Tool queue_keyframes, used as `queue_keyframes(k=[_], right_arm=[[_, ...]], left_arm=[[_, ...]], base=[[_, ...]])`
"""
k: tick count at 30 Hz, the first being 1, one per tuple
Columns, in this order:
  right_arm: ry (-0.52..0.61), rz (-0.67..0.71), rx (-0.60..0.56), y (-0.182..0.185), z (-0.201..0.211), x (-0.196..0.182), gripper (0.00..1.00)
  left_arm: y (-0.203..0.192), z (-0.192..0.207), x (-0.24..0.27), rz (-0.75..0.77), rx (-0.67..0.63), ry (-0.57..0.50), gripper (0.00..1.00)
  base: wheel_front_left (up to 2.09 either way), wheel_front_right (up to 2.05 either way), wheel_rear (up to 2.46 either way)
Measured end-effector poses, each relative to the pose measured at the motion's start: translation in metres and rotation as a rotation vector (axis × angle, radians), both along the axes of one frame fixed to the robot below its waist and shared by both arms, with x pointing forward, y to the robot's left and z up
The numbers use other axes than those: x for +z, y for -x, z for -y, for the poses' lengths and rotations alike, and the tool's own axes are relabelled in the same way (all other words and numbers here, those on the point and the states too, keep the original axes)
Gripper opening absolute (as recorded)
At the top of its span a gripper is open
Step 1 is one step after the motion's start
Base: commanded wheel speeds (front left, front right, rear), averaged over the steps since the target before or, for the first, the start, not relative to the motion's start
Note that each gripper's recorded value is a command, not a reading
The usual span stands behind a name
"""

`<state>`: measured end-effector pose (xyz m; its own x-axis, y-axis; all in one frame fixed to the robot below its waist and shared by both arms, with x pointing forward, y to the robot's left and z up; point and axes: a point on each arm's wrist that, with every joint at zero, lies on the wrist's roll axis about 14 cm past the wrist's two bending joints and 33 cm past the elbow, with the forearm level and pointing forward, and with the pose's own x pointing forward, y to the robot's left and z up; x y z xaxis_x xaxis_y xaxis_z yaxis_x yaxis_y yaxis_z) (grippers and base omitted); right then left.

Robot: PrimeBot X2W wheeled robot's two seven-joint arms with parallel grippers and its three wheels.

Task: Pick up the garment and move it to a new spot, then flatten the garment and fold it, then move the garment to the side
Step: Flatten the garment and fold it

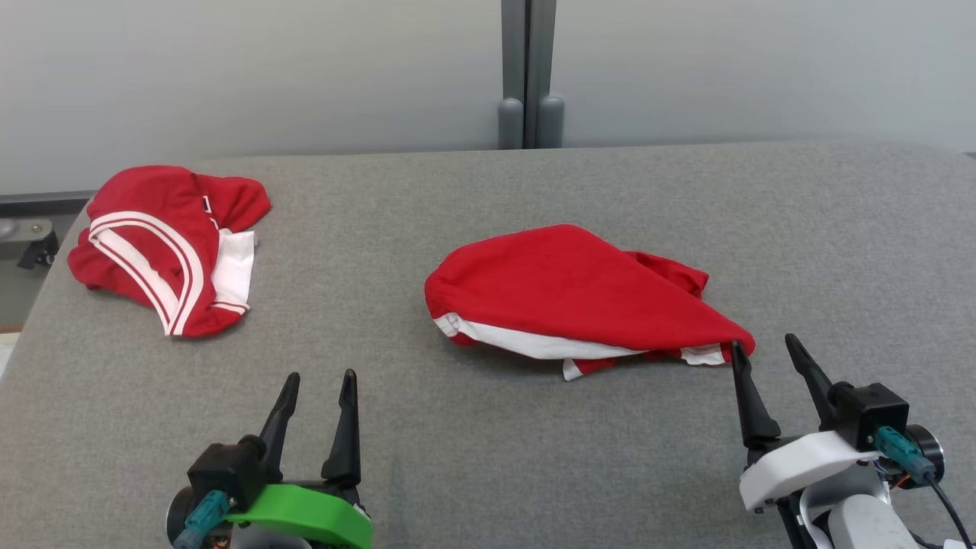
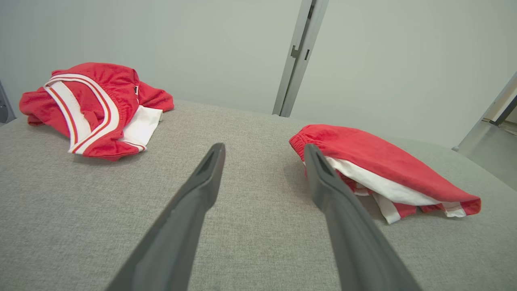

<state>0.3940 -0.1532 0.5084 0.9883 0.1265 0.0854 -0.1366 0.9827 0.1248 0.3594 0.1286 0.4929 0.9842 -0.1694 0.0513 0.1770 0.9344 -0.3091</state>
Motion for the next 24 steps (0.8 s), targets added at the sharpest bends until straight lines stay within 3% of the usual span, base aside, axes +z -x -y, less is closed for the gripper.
queue_keyframes(k=[9, 16, 24], right_arm=[[0.001, -0.005, 0.009, -0.002, -0.003, -0.002, 1.00], [0.017, -0.012, 0.013, -0.011, -0.004, -0.006, 1.00], [0.026, -0.049, -0.008, -0.021, 0.005, -0.020, 1.00]], left_arm=[[-0.001, 0.006, -0.013, -0.040, -0.021, -0.014, 1.00], [-0.022, 0.030, -0.031, -0.097, -0.103, -0.054, 1.00], [-0.063, 0.056, -0.049, -0.201, -0.146, 0.113, 1.00]], base=[[0.00, 0.00, 0.00], [0.00, 0.00, 0.00], [0.00, 0.00, 0.00]])
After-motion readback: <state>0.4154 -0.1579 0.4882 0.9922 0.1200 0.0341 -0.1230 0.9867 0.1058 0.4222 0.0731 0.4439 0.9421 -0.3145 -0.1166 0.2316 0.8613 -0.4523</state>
